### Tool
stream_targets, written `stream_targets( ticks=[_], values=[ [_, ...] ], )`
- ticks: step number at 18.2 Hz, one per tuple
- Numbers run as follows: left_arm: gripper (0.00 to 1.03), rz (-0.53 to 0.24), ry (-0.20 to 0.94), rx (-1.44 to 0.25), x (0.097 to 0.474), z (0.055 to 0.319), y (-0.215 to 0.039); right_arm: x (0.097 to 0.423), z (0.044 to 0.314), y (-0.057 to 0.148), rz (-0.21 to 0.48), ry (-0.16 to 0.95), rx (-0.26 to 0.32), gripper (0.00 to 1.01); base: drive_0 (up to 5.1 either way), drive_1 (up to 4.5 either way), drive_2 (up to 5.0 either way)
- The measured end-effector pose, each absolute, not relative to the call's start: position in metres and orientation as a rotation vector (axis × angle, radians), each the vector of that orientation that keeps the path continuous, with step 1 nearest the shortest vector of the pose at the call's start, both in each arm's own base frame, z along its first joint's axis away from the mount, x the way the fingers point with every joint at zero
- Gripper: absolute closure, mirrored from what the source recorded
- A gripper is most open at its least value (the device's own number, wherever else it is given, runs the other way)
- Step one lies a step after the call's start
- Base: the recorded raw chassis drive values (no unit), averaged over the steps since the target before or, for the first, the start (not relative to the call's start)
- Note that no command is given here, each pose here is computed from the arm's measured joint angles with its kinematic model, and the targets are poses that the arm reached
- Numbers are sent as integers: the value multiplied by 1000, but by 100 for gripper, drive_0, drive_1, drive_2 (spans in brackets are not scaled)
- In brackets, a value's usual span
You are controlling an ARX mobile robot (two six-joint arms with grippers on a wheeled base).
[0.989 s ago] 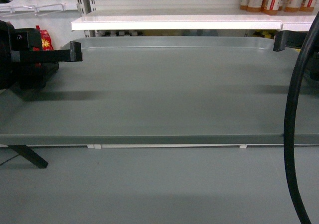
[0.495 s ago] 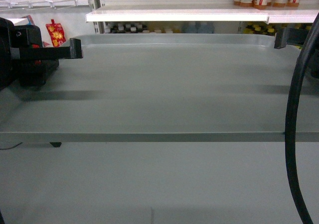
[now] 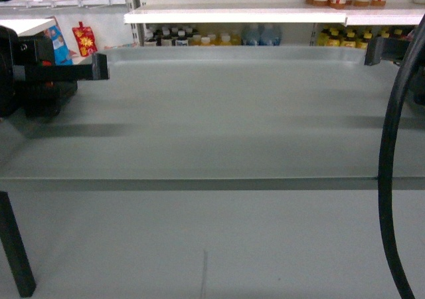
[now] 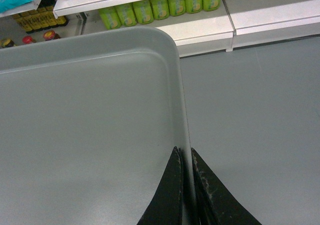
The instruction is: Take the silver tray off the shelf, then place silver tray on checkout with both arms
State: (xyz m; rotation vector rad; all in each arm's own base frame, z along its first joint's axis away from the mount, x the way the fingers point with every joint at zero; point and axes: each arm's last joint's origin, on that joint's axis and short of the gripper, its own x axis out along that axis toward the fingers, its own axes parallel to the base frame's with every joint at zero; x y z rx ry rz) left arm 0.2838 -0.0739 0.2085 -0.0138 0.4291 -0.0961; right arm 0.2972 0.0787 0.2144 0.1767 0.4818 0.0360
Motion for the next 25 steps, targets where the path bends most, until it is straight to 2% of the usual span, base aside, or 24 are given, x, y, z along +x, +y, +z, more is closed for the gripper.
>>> stream_targets(
  ticks=[23, 25],
  values=[
    [100, -96, 434, -13, 284, 208, -74, 297, 214, 79, 36, 486, 176, 98, 7, -396, 410],
    [100, -95, 436, -12, 283, 208, -74, 297, 214, 79, 36, 488, 175, 98, 0, 0, 0]
  ],
)
